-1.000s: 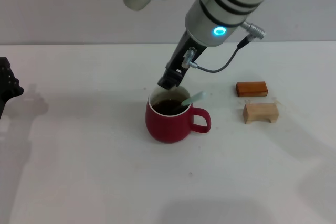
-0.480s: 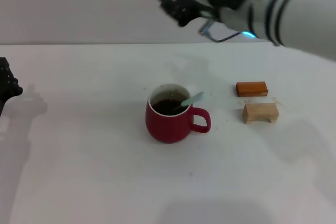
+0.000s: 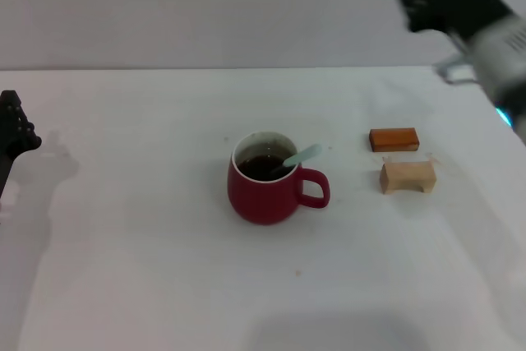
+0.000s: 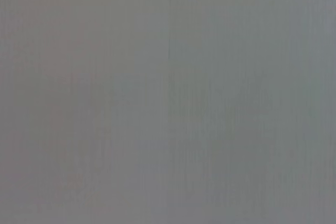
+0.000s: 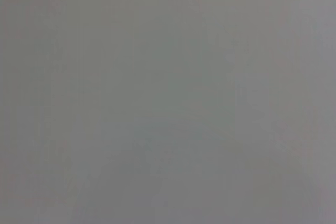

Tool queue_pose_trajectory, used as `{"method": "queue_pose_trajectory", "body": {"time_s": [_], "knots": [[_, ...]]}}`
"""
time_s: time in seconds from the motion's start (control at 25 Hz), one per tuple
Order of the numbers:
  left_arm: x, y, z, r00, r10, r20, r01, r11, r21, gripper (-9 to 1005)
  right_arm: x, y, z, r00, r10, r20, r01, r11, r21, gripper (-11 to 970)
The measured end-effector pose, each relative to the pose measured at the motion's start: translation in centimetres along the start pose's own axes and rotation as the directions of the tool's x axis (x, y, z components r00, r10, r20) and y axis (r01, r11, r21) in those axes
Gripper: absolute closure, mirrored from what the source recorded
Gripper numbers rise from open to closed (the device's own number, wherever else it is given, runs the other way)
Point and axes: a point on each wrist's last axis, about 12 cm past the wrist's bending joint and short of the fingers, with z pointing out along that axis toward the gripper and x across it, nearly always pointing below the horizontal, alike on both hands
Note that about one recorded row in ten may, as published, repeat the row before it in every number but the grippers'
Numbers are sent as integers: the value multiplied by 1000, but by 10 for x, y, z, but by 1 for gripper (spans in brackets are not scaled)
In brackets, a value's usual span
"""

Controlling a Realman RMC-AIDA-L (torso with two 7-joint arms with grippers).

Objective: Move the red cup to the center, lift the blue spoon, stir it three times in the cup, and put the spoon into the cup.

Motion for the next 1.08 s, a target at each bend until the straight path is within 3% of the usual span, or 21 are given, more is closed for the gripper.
{"method": "queue_pose_trajectory", "body": {"time_s": [0.08, 0.24, 0.48, 0.84, 0.96, 1.08], "knots": [[0, 0, 0, 1000, 0, 0, 0, 1000, 0, 994, 21, -8, -25, 996, 51, 69, -60, 990, 126, 578], [0, 1, 0, 1000, -3, 0, 3, 1000, -5, 994, 41, -16, -47, 993, 73, 94, -93, 968, 231, 578], [0, 1, -1, 1000, -11, 6, 11, 1000, -8, 994, 83, -31, -93, 988, 122, 91, -150, 889, 433, 577], [-1, 1, -3, 1000, -16, 11, 16, 1000, -11, 991, 111, -45, -127, 970, 225, 92, -241, 837, 492, 577], [-2, 6, -3, 992, -125, 24, 126, 992, -21, 987, 113, -46, -130, 971, 223, 83, -235, 836, 496, 577], [-4, 9, -2, 986, -163, 34, 164, 986, -38, 987, 116, -47, -132, 974, 216, 72, -222, 838, 499, 577]]}}
